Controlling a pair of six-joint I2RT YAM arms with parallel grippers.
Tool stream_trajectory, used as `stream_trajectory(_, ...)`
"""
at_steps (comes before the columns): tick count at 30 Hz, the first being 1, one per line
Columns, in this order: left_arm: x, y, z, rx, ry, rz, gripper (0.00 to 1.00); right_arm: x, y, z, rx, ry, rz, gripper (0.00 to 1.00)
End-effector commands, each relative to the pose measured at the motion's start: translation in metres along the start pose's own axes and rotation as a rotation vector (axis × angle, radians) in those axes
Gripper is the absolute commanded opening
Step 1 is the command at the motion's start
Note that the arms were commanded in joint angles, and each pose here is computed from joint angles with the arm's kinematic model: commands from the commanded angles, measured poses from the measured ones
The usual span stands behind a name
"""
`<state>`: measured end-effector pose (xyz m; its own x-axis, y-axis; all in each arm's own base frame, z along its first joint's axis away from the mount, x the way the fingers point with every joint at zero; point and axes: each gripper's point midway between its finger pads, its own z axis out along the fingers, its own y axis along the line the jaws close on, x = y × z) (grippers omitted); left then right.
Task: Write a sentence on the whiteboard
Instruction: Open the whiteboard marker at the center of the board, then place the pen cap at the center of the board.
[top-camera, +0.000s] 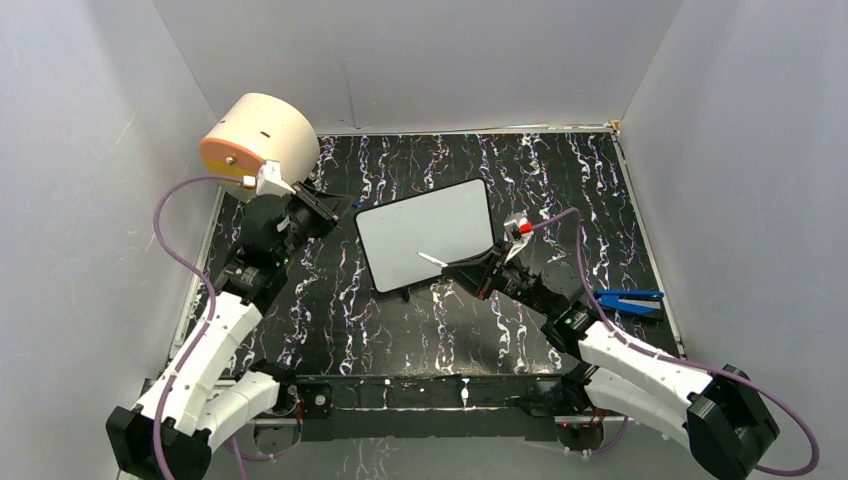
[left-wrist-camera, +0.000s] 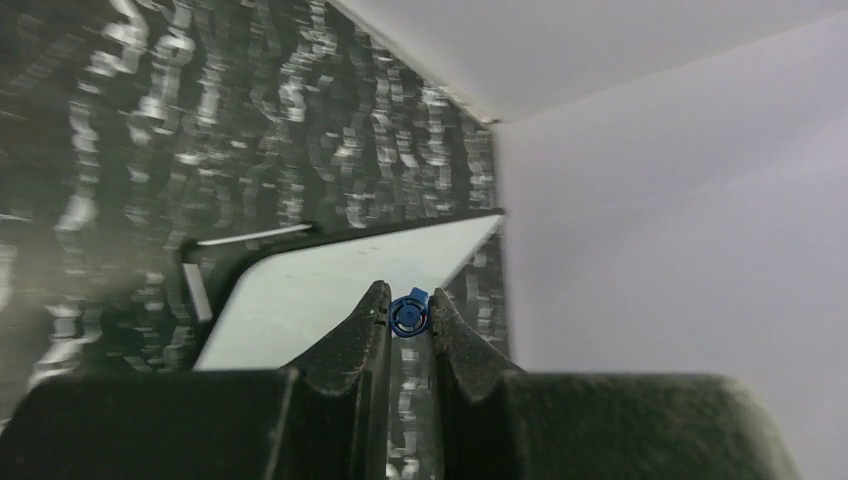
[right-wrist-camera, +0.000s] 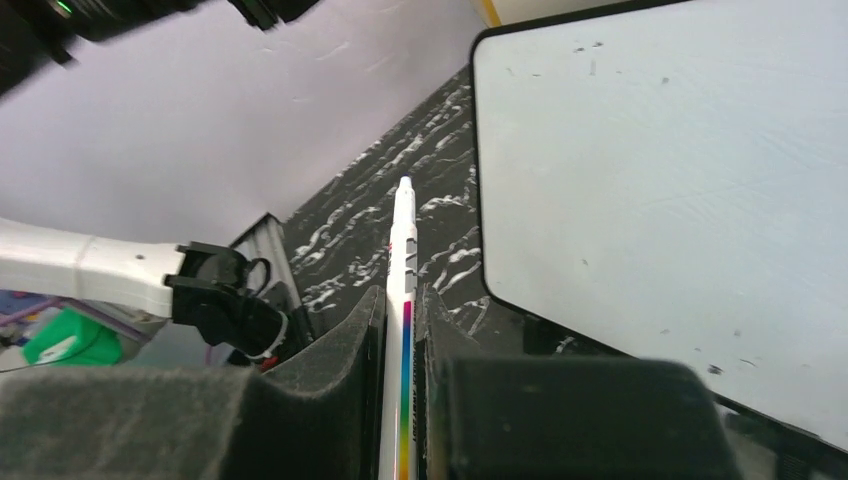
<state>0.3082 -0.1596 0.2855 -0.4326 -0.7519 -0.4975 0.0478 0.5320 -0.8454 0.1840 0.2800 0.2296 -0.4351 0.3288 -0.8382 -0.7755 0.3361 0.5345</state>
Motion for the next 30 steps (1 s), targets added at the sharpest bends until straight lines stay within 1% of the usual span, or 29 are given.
stream_trajectory(1, -0.008, 0.064, -0.016, -0.361, 0.076, 0.335, 0.0, -0.022, -0.008, -0.001, 0.078, -0.025, -0.126, 0.0)
stream_trajectory(5, -0.008, 0.097, -0.019, -0.524, 0.176, 0.476, 0.0, -0.025, -0.016, -0.005, 0.143, -0.006, -0.176, 0.0)
stream_trajectory(10, 0.006, 0.137, -0.019, -0.661, 0.334, 0.563, 0.0, -0.029, -0.025, -0.01, 0.207, 0.017, -0.229, 0.0)
stream_trajectory(15, 0.029, 0.181, -0.017, -0.757, 0.498, 0.572, 0.0, -0.032, -0.029, -0.014, 0.237, 0.021, -0.25, 0.0)
stream_trajectory(21, 0.053, 0.223, -0.012, -0.828, 0.654, 0.564, 0.0, -0.03, -0.034, -0.014, 0.259, 0.043, -0.268, 0.0)
stream_trajectory(24, 0.061, 0.236, -0.01, -0.848, 0.709, 0.565, 0.0, -0.029, -0.036, -0.014, 0.267, 0.049, -0.278, 0.0)
stream_trajectory(27, 0.064, 0.247, -0.007, -0.876, 0.732, 0.576, 0.0, -0.028, -0.038, -0.014, 0.273, 0.054, -0.281, 0.0)
stream_trajectory(30, 0.07, 0.258, -0.006, -0.893, 0.77, 0.578, 0.03, -0.027, -0.039, -0.013, 0.276, 0.062, -0.282, 0.0)
